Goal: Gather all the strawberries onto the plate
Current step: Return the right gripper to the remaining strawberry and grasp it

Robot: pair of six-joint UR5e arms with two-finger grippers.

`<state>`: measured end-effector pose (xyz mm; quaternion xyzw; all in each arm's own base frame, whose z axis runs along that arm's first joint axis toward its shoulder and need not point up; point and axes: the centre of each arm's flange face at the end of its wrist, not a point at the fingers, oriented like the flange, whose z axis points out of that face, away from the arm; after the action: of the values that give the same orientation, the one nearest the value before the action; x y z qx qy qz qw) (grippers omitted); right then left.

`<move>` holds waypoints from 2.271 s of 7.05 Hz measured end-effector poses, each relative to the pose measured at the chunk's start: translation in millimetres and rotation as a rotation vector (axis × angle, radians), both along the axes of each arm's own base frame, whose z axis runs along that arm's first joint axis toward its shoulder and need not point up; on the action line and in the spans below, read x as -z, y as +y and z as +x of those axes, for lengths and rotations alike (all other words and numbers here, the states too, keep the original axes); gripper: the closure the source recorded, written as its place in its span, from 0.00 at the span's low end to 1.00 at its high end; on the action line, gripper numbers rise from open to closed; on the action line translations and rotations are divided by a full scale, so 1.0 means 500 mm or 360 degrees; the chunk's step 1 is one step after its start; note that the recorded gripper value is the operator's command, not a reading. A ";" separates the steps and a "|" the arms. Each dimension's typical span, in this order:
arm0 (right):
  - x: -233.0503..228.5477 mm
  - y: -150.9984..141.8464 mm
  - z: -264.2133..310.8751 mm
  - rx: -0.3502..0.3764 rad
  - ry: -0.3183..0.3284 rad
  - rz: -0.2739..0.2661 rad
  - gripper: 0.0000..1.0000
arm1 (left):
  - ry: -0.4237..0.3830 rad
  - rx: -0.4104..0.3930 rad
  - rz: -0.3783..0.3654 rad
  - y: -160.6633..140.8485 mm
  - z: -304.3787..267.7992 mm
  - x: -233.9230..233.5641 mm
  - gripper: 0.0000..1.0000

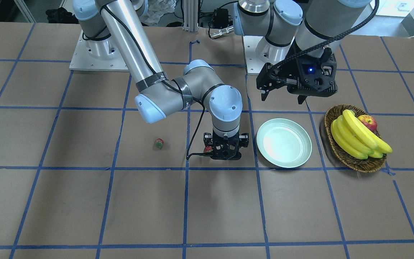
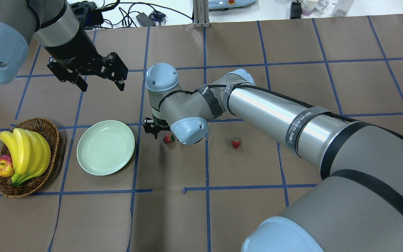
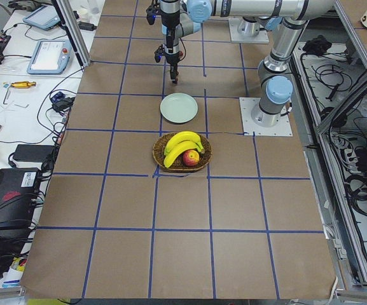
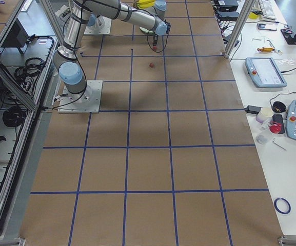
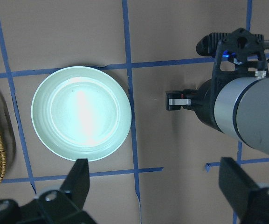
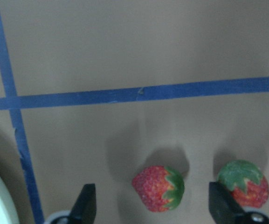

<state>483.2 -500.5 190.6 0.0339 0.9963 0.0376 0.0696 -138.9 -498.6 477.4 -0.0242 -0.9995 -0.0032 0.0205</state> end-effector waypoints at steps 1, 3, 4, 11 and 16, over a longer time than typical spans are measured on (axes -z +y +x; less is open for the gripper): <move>-0.026 -0.007 0.007 -0.0003 -0.0040 -0.0012 0.00 | 0.0000 0.0000 0.0001 0.000 0.000 0.000 0.00; -0.105 -0.014 0.001 -0.0004 -0.0024 -0.0004 0.00 | -0.0004 0.0001 -0.0001 0.000 0.000 -0.001 0.00; -0.125 -0.011 -0.030 -0.0001 0.0069 0.0029 0.00 | -0.0005 0.0002 -0.0002 0.000 0.001 -0.002 0.00; -0.023 0.009 -0.417 -0.0093 0.0247 0.0108 0.03 | -0.0005 0.0002 -0.0003 -0.001 0.001 -0.001 0.00; 0.038 0.032 -0.427 -0.0102 0.0247 0.0172 0.73 | 0.0000 0.0001 -0.0001 0.000 0.000 0.000 0.00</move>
<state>269.6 -484.6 171.6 0.0085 0.9958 0.0907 -0.0111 -138.9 -498.7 477.6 -0.0246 -0.9995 -0.0029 0.0204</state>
